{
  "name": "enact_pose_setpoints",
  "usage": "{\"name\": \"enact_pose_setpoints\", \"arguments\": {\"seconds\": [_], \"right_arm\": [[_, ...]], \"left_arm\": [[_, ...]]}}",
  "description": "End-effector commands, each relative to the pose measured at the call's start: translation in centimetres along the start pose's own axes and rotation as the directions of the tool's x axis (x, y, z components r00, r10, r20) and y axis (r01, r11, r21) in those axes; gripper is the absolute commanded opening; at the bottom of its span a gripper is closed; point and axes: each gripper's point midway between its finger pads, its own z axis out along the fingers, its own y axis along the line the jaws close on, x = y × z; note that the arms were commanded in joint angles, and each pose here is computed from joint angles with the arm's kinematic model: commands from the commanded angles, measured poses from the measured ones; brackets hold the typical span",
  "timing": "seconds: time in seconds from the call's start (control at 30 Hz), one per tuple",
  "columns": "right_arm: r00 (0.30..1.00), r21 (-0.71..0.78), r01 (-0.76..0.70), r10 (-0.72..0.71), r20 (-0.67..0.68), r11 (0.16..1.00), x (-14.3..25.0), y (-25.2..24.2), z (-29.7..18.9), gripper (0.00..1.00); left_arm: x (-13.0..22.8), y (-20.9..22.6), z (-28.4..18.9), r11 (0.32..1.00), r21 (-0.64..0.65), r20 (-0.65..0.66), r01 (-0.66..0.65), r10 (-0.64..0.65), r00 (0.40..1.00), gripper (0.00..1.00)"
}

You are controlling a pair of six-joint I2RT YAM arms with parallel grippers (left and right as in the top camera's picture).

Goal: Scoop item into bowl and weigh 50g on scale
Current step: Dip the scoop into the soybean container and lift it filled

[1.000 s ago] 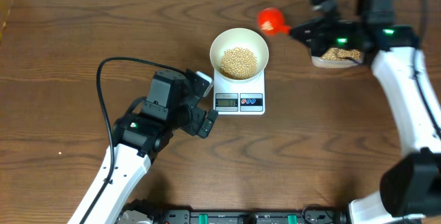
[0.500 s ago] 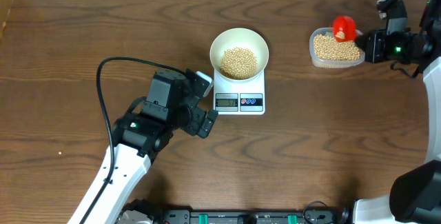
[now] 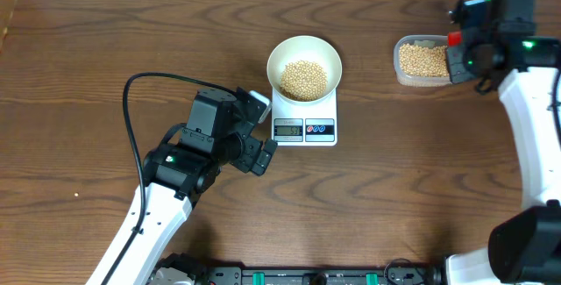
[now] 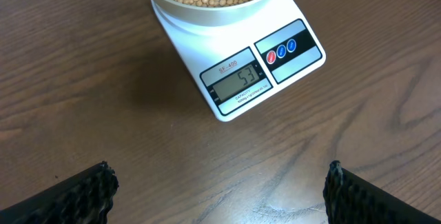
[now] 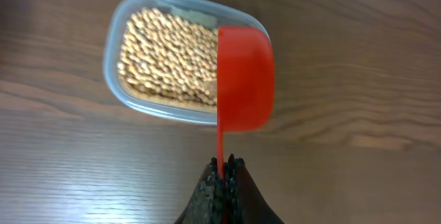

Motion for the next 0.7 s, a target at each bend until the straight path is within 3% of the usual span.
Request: {"name": "enact_pose_setpoints", "arguments": {"seconds": [0.0,0.2,0.33,0.5,0.67], "right_arm": [[0.995,0.149,0.071,-0.06,-0.079,0.986,0.5,-0.8,1.0,0.01],[0.988,0.286,0.137,-0.11,-0.108,0.948,-0.2,-0.8,1.1,0.01],[0.994,0.242,0.112,-0.107,-0.035,0.964,-1.8,0.1,1.2,0.01],[0.984,-0.064,0.108,-0.097,0.151,0.992,-5.1,5.5,0.9,0.01],[0.923,-0.481,0.154,0.048,0.382,0.863,-10.0,12.5,-3.0,0.01]], "left_arm": [[0.3,0.2,0.2,1.0,-0.012,-0.012,0.005,-0.005,1.0,0.98],[0.3,0.2,0.2,1.0,-0.011,-0.012,0.005,-0.005,1.0,0.98],[0.3,0.2,0.2,1.0,-0.011,-0.012,0.005,-0.005,1.0,0.98],[0.3,0.2,0.2,1.0,-0.012,-0.012,0.005,-0.005,1.0,0.98],[0.3,0.2,0.2,1.0,-0.012,-0.012,0.005,-0.005,1.0,0.98]]}}
